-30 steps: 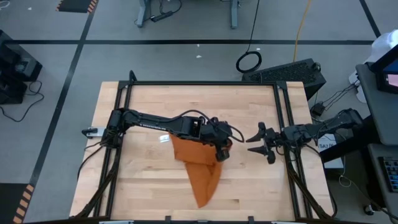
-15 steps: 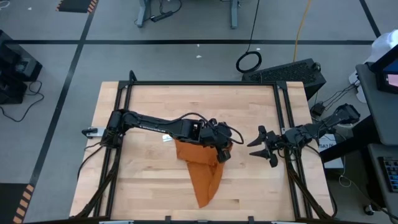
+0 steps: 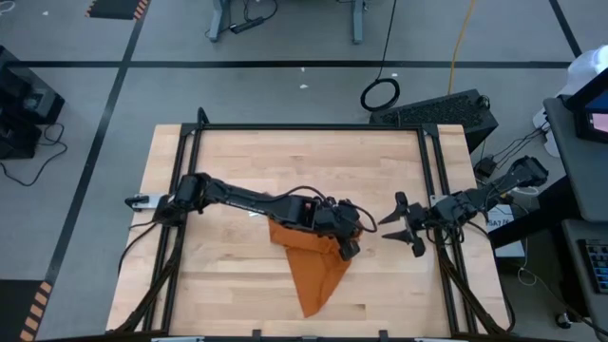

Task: Roll towel
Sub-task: Roll the brown towel

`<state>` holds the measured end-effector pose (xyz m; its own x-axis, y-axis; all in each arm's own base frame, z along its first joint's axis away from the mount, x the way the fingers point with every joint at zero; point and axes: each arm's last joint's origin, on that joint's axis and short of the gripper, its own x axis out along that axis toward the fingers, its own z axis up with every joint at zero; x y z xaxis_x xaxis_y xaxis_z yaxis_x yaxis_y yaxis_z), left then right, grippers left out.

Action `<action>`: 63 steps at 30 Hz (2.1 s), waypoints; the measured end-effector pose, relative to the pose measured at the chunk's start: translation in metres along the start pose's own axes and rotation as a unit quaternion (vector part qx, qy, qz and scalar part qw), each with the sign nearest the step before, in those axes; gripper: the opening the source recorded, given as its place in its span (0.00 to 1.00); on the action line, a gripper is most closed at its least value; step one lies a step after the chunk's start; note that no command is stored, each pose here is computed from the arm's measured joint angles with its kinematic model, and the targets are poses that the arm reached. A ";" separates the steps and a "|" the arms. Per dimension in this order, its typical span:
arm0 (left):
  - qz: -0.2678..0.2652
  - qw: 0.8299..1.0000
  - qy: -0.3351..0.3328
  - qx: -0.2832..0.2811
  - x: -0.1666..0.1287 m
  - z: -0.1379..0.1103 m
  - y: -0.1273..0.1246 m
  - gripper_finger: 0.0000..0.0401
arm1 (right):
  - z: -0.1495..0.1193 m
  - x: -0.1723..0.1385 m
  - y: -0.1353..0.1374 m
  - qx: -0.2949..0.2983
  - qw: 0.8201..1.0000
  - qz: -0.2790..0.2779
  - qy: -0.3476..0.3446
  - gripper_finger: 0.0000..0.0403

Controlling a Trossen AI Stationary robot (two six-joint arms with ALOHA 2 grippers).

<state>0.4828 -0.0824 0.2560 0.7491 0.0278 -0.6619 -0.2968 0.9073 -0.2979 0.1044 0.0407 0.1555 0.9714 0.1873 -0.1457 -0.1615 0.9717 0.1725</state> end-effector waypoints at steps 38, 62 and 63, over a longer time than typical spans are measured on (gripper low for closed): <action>0.255 0.937 0.238 0.037 -0.022 -0.051 0.059 0.52 | -0.025 0.013 -0.004 0.068 0.988 -0.077 0.115 0.46; 0.253 0.930 0.266 0.012 -0.026 -0.060 0.092 0.02 | -0.025 0.017 -0.004 0.081 0.987 -0.090 0.106 0.46; 0.249 0.933 0.260 0.014 -0.031 -0.058 0.087 0.01 | -0.024 0.018 -0.004 0.084 0.987 -0.090 0.103 0.46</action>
<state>0.3994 -0.0283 0.2102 0.1324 0.2489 -0.9594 -0.5101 0.8471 0.1493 0.1180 0.0439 0.1289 0.9229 0.0566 -0.3809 0.0577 0.9576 0.2821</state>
